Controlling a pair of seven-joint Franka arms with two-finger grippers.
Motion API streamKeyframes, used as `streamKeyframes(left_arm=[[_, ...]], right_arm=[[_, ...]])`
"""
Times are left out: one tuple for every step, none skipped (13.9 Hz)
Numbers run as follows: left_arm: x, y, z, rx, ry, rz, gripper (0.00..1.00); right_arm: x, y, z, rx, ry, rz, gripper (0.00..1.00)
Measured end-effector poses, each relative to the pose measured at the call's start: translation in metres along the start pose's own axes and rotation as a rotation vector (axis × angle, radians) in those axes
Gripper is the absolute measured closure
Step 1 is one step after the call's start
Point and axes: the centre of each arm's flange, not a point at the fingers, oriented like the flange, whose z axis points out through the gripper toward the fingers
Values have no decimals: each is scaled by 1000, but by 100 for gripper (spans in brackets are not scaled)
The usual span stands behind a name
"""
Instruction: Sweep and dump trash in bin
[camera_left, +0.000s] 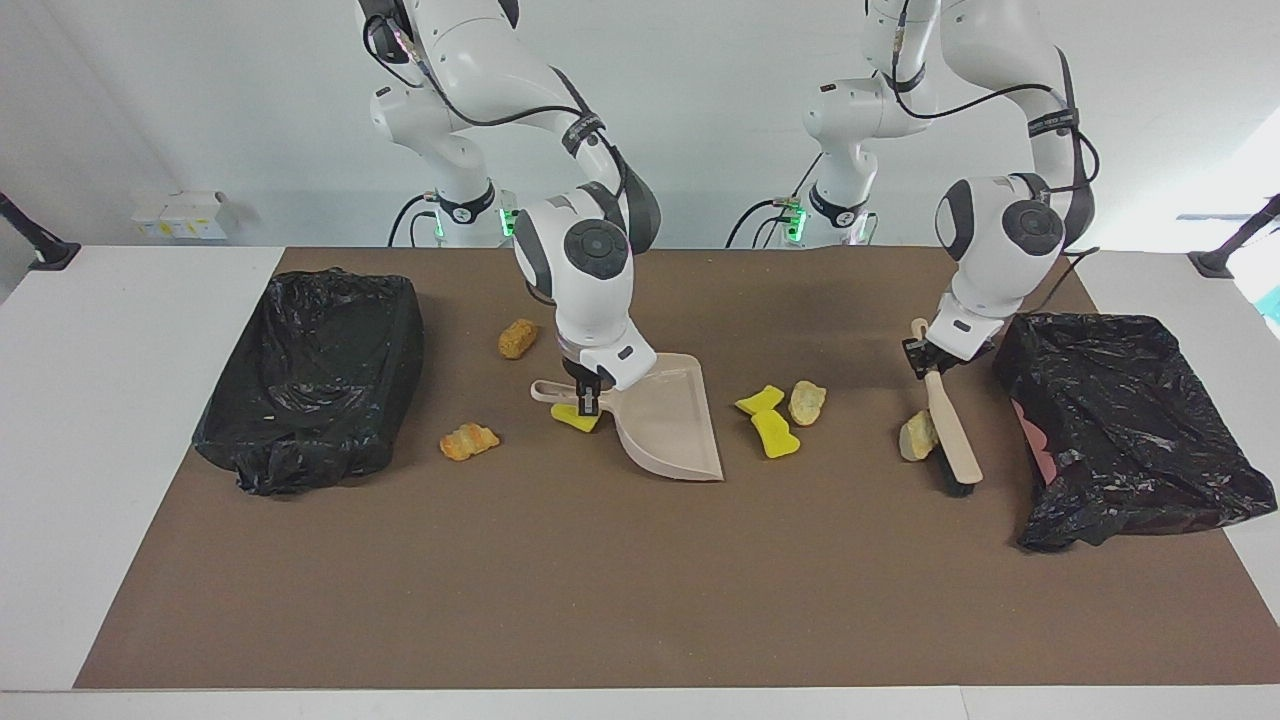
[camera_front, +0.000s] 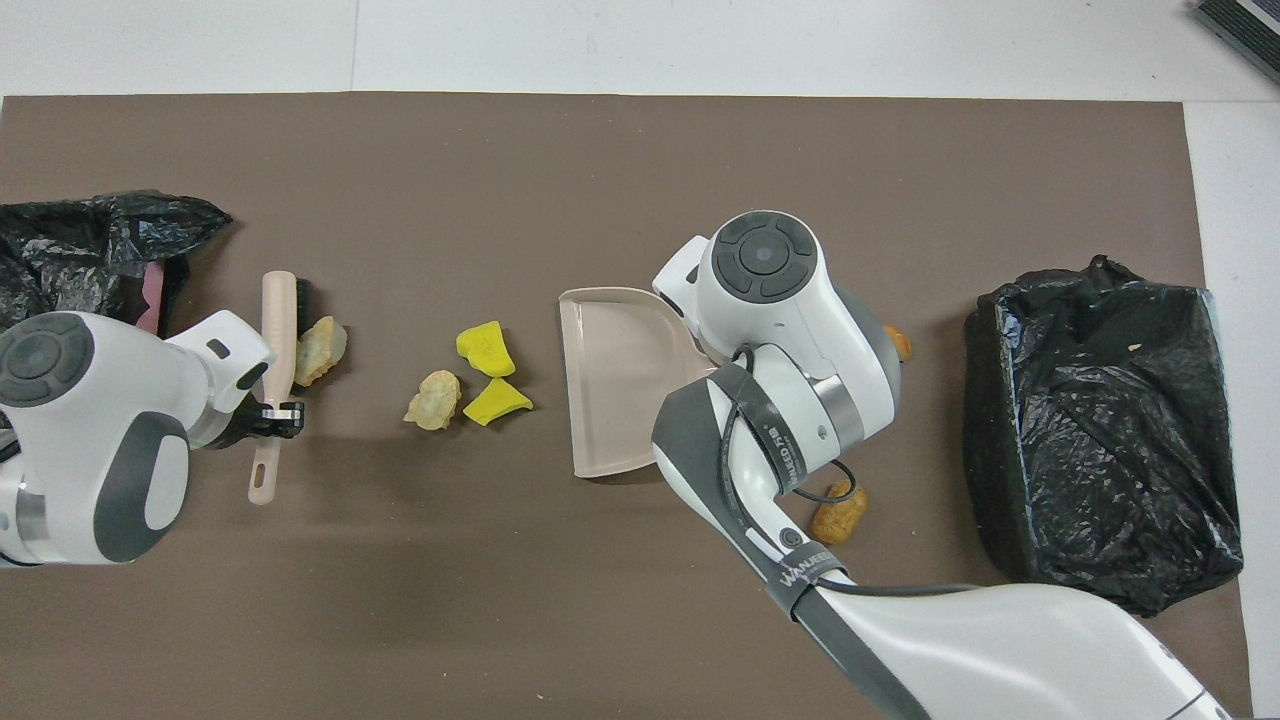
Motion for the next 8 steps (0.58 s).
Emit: streamKeyframes(left_arm=[[-3, 18, 0, -24, -1, 13, 73], [-9, 40, 0, -49, -3, 25, 73], [-16, 63, 1, -74, -4, 35, 73], [-24, 87, 3, -97, 0, 37, 73], [-32, 111, 6, -113, 8, 35, 73], [-40, 135, 9, -123, 25, 32, 73], [-47, 157, 11, -129, 39, 31, 73], [-53, 176, 13, -142, 43, 29, 73]], right_arm=[[1, -1, -1, 0, 1, -2, 69], [2, -2, -1, -1, 2, -4, 69], [3, -3, -1, 0, 5, -4, 69], [4, -3, -1, 2, 10, -3, 69], [5, -4, -1, 4, 14, 1, 69], [7, -4, -1, 3, 20, 10, 69], [9, -5, -1, -1, 26, 21, 69], [10, -5, -1, -1, 28, 30, 69]])
